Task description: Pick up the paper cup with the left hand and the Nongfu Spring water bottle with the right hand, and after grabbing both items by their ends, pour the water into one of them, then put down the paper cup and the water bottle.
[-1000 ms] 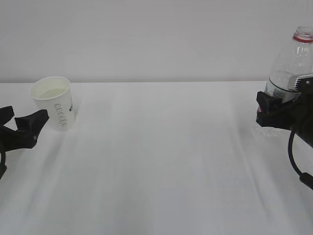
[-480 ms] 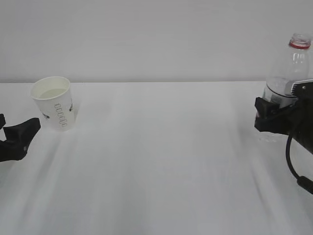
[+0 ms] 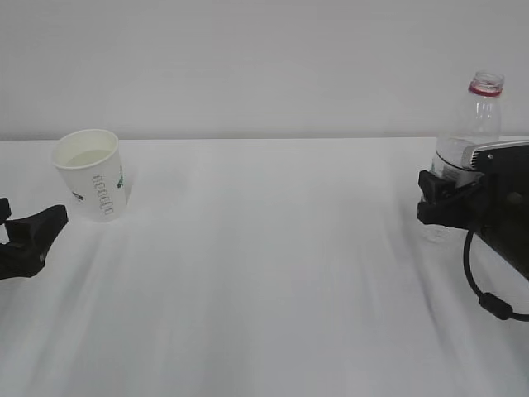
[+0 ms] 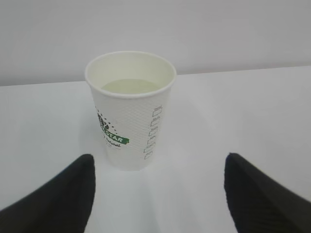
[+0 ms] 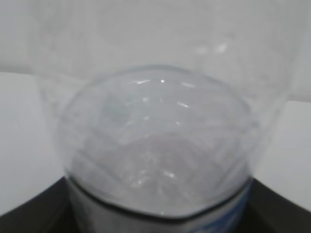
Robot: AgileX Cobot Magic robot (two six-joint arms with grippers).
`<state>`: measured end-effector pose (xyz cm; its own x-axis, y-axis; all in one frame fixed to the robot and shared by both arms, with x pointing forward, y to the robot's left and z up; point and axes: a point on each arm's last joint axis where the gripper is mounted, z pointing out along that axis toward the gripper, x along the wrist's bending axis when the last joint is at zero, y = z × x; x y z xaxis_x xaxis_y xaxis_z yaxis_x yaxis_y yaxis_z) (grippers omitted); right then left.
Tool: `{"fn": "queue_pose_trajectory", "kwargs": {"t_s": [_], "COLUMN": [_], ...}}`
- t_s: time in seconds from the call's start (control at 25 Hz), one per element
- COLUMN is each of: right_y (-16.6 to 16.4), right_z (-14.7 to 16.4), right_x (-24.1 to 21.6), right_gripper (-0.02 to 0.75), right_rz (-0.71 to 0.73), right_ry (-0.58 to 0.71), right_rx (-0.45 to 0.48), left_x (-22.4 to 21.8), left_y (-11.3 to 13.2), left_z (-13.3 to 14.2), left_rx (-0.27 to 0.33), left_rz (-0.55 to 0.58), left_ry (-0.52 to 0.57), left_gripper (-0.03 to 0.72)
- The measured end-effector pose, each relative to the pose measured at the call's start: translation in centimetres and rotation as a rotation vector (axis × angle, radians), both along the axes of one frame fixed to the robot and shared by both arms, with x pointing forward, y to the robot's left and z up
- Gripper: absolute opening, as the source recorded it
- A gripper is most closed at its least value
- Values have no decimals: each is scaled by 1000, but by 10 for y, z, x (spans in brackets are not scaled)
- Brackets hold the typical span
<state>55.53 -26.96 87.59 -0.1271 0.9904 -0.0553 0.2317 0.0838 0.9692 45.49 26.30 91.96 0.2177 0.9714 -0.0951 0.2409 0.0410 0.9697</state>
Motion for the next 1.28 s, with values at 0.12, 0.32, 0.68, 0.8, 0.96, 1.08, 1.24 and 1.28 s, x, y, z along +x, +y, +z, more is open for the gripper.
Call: {"fn": "queue_pose_trajectory", "kwargs": {"t_s": [0.12, 0.32, 0.68, 0.8, 0.96, 1.08, 1.24, 1.28], "right_y": [0, 1, 7, 6, 5, 4, 2, 2], "right_z": [-5, -13, -20, -22, -26, -29, -19, -15], "right_x": [4, 6, 4, 0, -8, -15, -23, -25], "right_gripper": [479, 487, 666, 669, 668, 664, 661, 659], "right_rz": [0, 0, 73, 73, 67, 56, 49, 49], "right_ry": [7, 6, 14, 29, 60, 83, 73, 65], "right_rx": [-1, 0, -10, -9, -9, -9, -8, -7], "left_x": [0, 0, 0, 0, 0, 0, 0, 0], "left_y": [0, 0, 0, 0, -1, -1, -1, -1], "left_z": [0, 0, 0, 0, 0, 0, 0, 0], "left_rx": [0, 0, 1, 1, 2, 2, 2, 2], "left_rz": [0, -2, -4, -6, -8, -8, -10, -10], "left_ry": [0, 0, 0, 0, 0, 0, 0, 0], "left_gripper": [596, 591, 590, 590, 589, 589, 589, 589]}}
